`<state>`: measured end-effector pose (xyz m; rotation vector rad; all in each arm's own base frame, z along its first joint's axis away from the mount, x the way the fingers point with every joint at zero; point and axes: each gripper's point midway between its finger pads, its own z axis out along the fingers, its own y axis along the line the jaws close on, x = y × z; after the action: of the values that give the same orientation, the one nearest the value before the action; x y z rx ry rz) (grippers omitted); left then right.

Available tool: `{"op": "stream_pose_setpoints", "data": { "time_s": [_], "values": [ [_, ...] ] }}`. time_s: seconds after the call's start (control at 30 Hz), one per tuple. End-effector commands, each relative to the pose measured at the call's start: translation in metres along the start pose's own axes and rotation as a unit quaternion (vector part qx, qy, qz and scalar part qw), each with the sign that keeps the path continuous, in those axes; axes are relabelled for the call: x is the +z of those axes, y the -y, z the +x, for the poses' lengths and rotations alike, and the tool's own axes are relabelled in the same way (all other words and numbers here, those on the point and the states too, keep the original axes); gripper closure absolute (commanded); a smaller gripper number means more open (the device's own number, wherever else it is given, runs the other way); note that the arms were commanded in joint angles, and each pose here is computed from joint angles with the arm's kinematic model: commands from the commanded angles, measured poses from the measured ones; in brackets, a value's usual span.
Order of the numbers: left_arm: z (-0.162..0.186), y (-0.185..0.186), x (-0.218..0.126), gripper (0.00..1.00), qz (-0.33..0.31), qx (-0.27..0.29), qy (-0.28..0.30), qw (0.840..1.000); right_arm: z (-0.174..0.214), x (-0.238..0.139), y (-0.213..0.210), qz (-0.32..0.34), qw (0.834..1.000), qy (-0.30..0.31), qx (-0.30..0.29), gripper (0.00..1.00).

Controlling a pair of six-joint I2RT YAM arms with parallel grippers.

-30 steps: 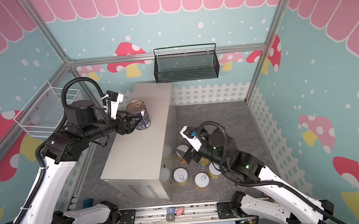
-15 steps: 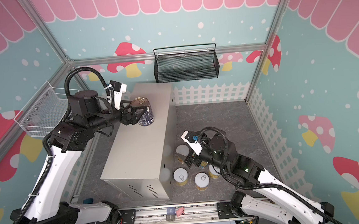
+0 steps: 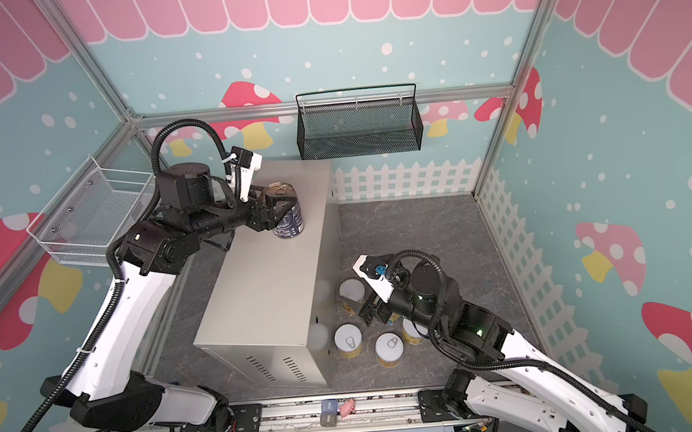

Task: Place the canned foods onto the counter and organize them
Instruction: 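Slide the can with the left gripper toward the cabinet end near the black basket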

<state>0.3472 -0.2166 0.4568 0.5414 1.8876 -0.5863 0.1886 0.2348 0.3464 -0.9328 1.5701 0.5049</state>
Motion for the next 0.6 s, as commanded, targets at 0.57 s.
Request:
{"op": "stream_pose_setpoints", "data": {
  "time_s": [0.57],
  "values": [
    [-0.079, -0.088, 0.029, 0.42, -0.108, 0.033, 0.075, 0.991, 0.001, -0.004, -0.004, -0.008, 1.0, 0.019, 0.014, 0.01]
  ]
}}
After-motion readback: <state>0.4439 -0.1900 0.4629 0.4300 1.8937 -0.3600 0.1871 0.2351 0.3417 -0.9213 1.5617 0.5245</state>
